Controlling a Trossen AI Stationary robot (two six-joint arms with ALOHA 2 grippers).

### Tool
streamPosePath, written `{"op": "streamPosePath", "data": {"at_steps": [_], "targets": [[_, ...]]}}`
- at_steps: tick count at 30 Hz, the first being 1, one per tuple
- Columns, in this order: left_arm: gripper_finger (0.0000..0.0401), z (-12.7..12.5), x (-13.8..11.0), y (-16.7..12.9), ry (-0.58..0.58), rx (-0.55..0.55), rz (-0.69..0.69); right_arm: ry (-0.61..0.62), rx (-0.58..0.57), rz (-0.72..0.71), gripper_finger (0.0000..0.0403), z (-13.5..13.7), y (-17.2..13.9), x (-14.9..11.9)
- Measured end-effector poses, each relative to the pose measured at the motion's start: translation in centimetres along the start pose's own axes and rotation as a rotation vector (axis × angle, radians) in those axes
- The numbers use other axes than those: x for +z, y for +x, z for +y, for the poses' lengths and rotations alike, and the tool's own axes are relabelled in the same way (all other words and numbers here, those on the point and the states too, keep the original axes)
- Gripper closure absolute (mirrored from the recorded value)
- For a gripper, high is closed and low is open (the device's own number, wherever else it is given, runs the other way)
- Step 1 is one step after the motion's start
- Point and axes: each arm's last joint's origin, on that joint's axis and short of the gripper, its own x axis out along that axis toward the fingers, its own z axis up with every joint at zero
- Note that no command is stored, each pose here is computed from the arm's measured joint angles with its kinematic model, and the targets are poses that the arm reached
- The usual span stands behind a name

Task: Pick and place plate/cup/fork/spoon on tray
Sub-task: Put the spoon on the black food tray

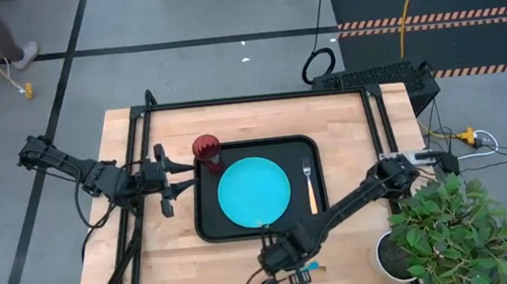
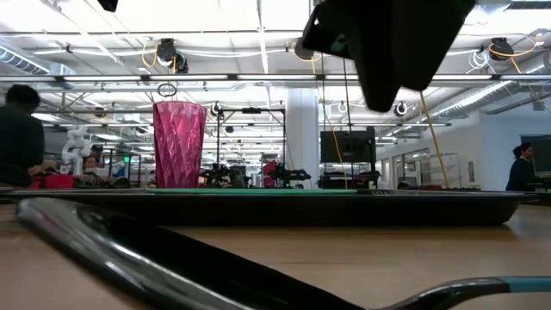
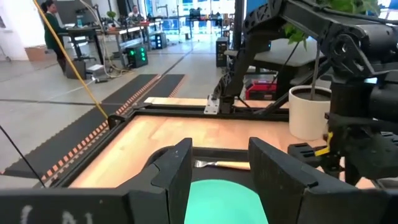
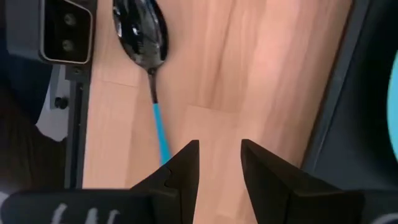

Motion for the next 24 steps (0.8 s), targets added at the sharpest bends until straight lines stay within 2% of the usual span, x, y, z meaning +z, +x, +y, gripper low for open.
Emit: {"op": "streamPosePath", "data": {"at_steps": [10, 17, 24], "targets": [[0.0240, 0.0, 0.4, 0.0, -0.004, 0.001, -0.034, 0.011, 0.025, -0.011, 0.0291, 3.4, 2.3, -1.7], [0.0240, -0.5, 0.4, 0.8, 0.019, 0.020, -0.050, 0.038, 0.061, -0.071, 0.0291, 3.9, 4.2, -2.0], [0.0240, -1.3, 0.4, 2.0, 0.018, 0.038, -0.070, 0.081, 0.110, -0.052, 0.0291, 3.7, 5.7, -2.7]]}}
